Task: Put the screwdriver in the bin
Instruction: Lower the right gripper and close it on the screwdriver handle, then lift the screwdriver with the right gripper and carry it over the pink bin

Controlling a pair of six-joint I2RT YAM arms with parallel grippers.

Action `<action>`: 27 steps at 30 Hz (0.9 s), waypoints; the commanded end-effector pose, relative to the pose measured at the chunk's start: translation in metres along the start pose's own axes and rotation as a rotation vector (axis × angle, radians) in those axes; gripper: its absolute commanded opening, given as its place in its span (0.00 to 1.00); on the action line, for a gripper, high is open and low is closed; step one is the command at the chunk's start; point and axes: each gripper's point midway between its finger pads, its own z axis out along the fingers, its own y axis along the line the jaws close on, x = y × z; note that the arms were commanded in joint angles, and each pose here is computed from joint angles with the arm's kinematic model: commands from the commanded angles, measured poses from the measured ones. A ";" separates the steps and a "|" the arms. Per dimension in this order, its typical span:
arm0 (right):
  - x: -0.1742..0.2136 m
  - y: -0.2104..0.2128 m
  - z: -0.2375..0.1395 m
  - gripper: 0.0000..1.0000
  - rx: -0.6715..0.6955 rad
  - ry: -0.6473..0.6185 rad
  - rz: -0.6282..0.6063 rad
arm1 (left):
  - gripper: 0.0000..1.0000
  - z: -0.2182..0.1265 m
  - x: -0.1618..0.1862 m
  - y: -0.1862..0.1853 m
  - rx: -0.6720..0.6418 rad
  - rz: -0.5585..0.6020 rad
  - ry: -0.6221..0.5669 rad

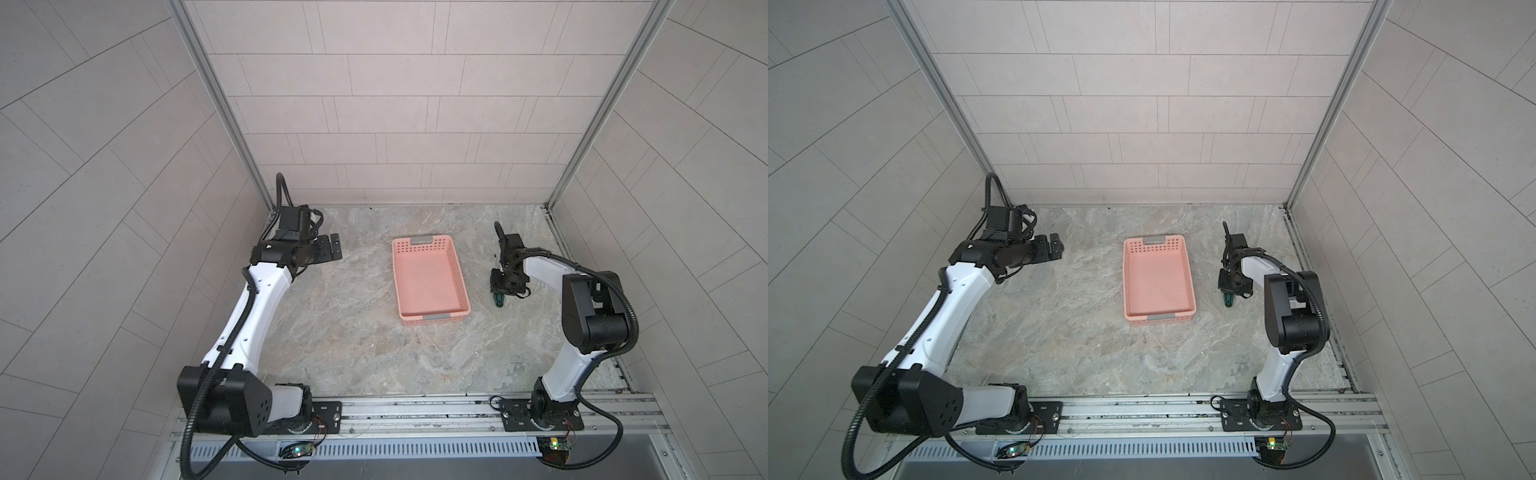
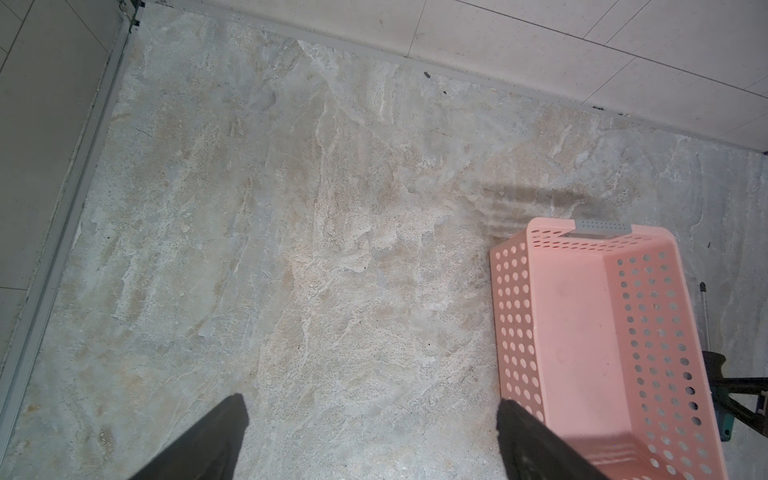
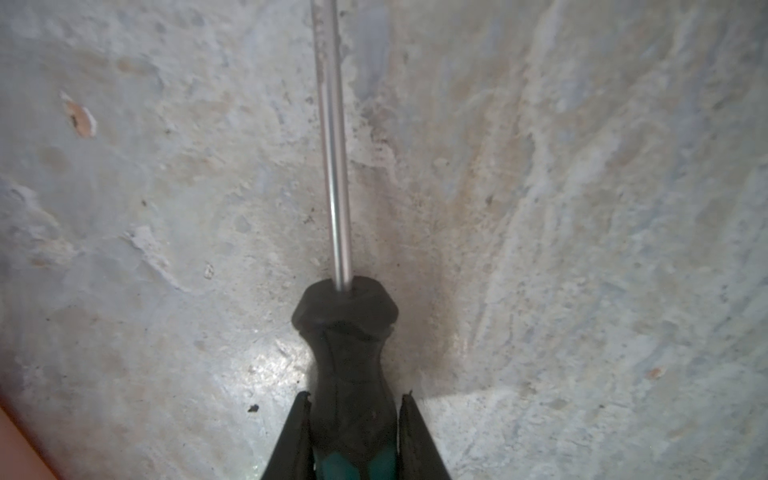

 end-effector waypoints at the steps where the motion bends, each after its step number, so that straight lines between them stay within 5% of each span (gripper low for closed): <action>1: -0.001 -0.004 -0.007 0.06 0.020 -0.013 0.000 | 1.00 0.002 0.003 0.001 -0.008 0.000 0.009; 19: -0.010 -0.003 -0.088 0.00 -0.006 -0.135 -0.036 | 1.00 -0.001 0.003 0.001 -0.012 0.000 0.002; 27: -0.005 0.029 -0.142 0.00 -0.051 -0.192 -0.138 | 1.00 -0.004 0.002 0.001 -0.011 -0.002 -0.007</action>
